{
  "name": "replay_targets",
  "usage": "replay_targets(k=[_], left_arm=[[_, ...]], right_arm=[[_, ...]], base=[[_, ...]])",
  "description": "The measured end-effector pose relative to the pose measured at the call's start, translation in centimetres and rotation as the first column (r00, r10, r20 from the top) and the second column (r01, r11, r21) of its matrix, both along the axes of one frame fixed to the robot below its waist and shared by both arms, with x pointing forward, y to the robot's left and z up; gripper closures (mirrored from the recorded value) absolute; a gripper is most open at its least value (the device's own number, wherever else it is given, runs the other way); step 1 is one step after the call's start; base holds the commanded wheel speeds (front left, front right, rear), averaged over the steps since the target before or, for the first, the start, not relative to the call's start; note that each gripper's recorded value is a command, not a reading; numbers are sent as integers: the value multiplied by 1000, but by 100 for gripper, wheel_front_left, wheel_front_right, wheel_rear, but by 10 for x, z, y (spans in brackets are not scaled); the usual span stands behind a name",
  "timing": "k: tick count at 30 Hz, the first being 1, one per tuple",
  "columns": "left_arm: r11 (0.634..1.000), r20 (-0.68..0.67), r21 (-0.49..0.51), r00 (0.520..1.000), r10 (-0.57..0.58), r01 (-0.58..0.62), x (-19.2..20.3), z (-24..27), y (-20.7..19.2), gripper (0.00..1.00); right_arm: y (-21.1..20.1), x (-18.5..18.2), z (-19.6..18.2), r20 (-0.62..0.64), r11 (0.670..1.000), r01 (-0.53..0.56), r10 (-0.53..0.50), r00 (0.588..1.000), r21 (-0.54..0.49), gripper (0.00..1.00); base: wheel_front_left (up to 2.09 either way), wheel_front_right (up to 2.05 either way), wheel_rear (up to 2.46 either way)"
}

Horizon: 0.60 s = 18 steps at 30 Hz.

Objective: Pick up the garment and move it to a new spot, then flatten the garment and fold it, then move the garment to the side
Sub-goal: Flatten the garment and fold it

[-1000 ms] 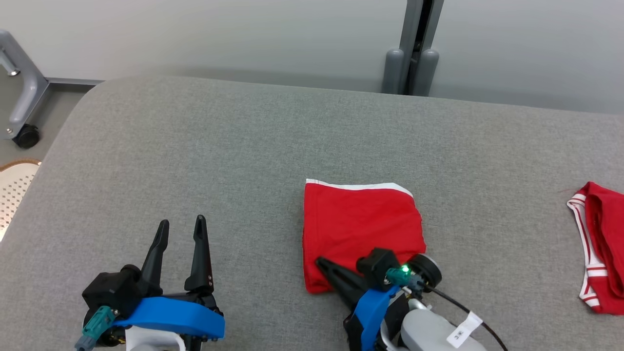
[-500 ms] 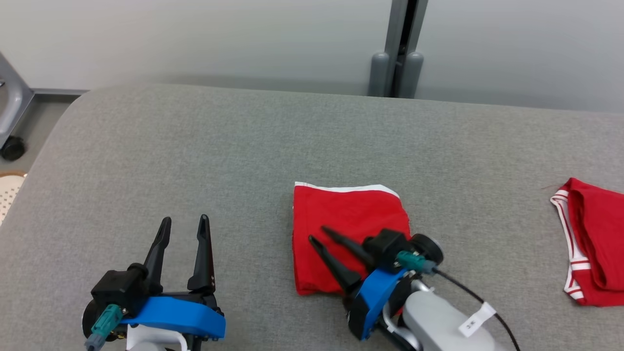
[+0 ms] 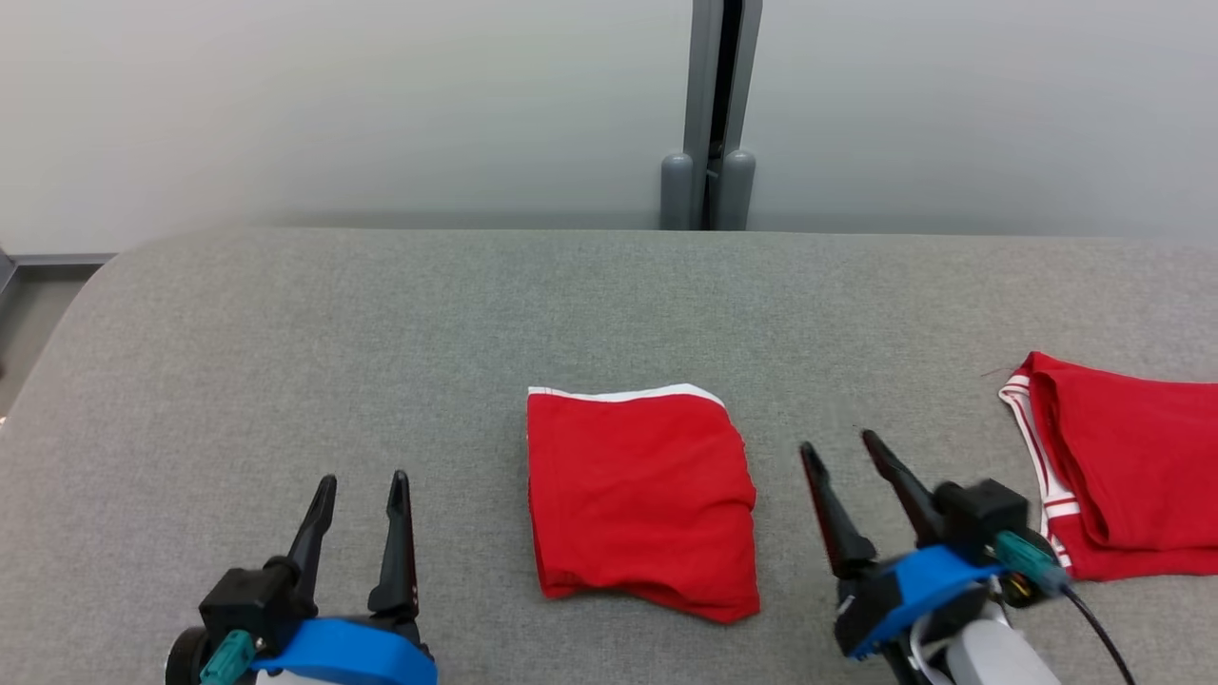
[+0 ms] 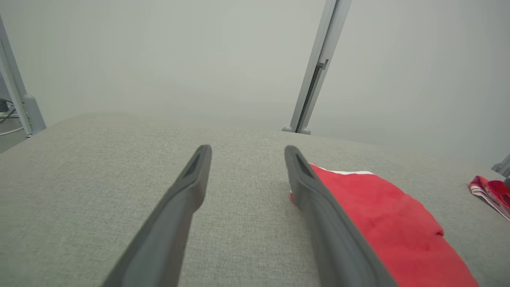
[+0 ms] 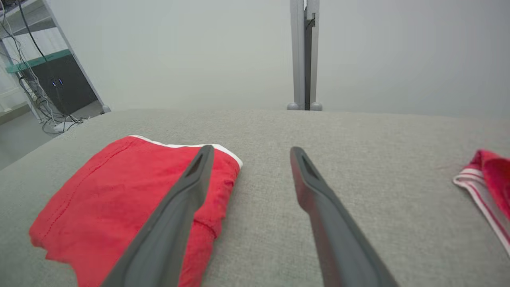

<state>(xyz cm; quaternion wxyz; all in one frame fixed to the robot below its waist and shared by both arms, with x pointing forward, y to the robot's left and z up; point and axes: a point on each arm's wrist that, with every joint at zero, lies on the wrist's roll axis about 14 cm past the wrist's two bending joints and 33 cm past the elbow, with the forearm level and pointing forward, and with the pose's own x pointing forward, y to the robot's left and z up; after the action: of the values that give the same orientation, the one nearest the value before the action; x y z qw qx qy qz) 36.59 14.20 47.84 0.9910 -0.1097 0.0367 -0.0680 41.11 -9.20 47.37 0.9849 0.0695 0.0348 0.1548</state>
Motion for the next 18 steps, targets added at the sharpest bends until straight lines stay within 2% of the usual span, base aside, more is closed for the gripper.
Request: replay_targets(k=[6,18], left_arm=[[1000,-32,3,999,15,-15,-10,-12,3,0],[1000,-63,7,998,27,-26,-15,-25,6,0]], right_arm=[[-41,-19,1,9,990,132,-133,991,50,0],[-55,-34,1,13,982,178,-180,984,69,0]], base=[[0,0,0],[0,0,0]])
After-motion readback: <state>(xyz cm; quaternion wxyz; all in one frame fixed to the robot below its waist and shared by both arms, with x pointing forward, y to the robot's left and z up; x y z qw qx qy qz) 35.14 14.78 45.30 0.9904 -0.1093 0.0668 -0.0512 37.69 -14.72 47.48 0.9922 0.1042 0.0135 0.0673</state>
